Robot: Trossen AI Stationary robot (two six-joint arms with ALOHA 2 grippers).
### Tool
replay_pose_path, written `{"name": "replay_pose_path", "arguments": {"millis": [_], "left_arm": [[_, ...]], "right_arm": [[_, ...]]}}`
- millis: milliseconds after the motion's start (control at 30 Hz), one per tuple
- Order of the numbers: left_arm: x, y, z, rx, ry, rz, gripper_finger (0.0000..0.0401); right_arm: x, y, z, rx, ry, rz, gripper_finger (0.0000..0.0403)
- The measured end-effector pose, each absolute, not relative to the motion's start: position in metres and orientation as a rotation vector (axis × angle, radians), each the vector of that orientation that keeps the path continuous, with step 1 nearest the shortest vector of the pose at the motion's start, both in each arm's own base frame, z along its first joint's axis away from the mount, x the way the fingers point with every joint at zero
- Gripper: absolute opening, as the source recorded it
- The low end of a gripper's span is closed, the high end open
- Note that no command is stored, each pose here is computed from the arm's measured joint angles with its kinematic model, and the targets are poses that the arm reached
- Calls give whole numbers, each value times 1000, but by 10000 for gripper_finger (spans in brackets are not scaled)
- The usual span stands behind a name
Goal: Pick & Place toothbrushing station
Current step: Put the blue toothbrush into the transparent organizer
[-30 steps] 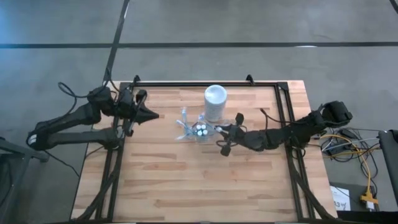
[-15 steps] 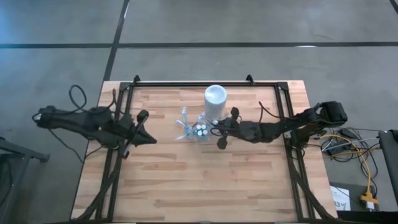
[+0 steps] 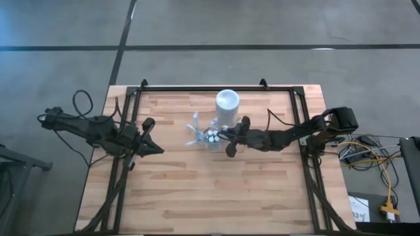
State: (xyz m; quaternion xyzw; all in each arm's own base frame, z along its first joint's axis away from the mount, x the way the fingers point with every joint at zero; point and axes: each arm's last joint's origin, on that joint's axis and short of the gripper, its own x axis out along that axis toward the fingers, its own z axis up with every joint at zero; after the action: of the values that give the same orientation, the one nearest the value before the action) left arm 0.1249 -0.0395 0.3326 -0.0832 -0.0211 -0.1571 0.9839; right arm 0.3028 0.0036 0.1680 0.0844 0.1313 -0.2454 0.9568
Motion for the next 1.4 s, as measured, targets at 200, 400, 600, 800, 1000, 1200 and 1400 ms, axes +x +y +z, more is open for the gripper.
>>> {"name": "replay_pose_path", "arguments": {"millis": [200, 400, 600, 800, 1000, 1200, 1400], "left_arm": [[125, -39, 332, -163, -42, -315, 12], [125, -39, 332, -151, -44, -315, 12], [125, -40, 332, -138, -44, -314, 12], [125, -40, 332, -135, -44, -314, 12], [125, -39, 332, -129, -42, -313, 12], [125, -39, 331, -113, -44, -313, 12], [125, -39, 331, -111, -43, -313, 12]], "right_arm": [[309, 2, 154, 170, 271, -508, 15], [311, 1, 152, 168, 269, -508, 15], [310, 2, 153, 168, 274, -506, 51], [308, 2, 157, 181, 271, -480, 119], [307, 3, 182, 189, 197, -459, 176], [310, 4, 218, 142, 158, -445, 202], [308, 5, 263, 98, 219, -452, 202]]}}
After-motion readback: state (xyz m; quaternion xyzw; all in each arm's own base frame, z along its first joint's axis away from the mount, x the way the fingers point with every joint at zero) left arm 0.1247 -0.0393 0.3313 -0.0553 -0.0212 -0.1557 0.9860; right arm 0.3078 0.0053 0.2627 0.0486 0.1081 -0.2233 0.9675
